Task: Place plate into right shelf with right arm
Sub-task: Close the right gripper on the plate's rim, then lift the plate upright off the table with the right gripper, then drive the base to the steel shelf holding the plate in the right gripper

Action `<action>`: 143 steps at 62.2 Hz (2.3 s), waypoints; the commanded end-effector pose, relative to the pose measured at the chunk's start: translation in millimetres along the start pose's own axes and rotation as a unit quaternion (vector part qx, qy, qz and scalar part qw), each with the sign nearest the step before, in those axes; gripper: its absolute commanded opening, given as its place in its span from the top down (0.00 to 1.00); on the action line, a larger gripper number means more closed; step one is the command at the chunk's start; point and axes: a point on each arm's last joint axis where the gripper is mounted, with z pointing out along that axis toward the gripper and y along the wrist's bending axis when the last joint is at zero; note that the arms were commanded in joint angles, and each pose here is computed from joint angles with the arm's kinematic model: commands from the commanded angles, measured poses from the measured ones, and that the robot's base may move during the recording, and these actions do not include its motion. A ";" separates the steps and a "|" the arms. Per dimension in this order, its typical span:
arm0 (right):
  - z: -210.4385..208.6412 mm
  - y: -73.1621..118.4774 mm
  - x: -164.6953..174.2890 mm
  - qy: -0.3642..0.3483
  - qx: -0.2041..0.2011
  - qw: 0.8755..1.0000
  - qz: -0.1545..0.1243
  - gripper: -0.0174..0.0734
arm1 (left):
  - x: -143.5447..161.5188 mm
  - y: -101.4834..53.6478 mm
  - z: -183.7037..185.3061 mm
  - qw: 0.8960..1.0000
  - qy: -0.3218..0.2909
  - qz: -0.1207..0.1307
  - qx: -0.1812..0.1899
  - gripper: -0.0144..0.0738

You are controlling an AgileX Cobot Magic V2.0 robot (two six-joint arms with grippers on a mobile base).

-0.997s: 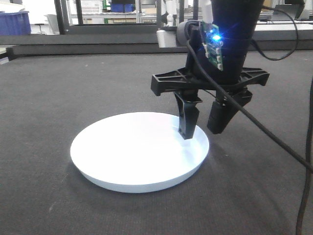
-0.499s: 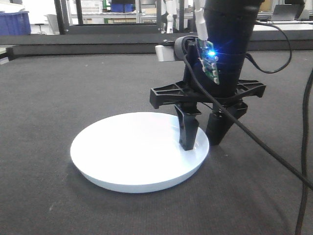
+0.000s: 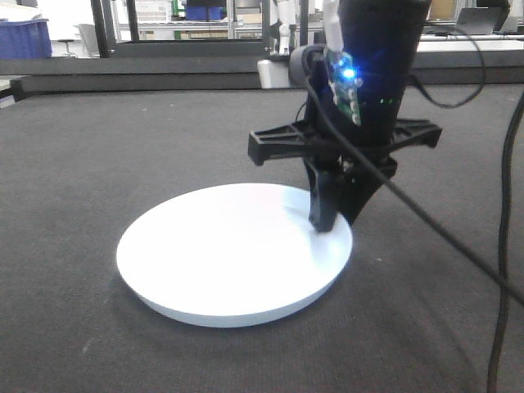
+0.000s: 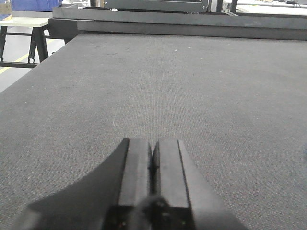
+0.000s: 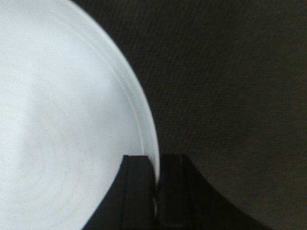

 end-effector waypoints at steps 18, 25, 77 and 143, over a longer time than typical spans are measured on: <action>-164.2 -8.4 17.3 -0.231 -0.018 0.972 -0.025 0.75 | -4.7 0.4 -0.3 0.999 -0.041 -0.005 -0.002 0.89; -205.6 -14.0 40.3 -0.305 -0.030 0.951 -0.027 0.75 | -4.7 0.4 -0.3 0.999 -0.041 -0.005 -0.002 0.89; -202.0 -48.4 207.0 -0.670 -0.113 0.731 -0.072 0.75 | -4.7 0.4 -0.3 0.999 -0.041 -0.005 -0.002 0.89; -198.4 -48.3 207.6 -0.673 -0.115 0.727 -0.073 0.75 | -4.7 0.4 -0.3 0.999 -0.041 -0.005 -0.002 0.89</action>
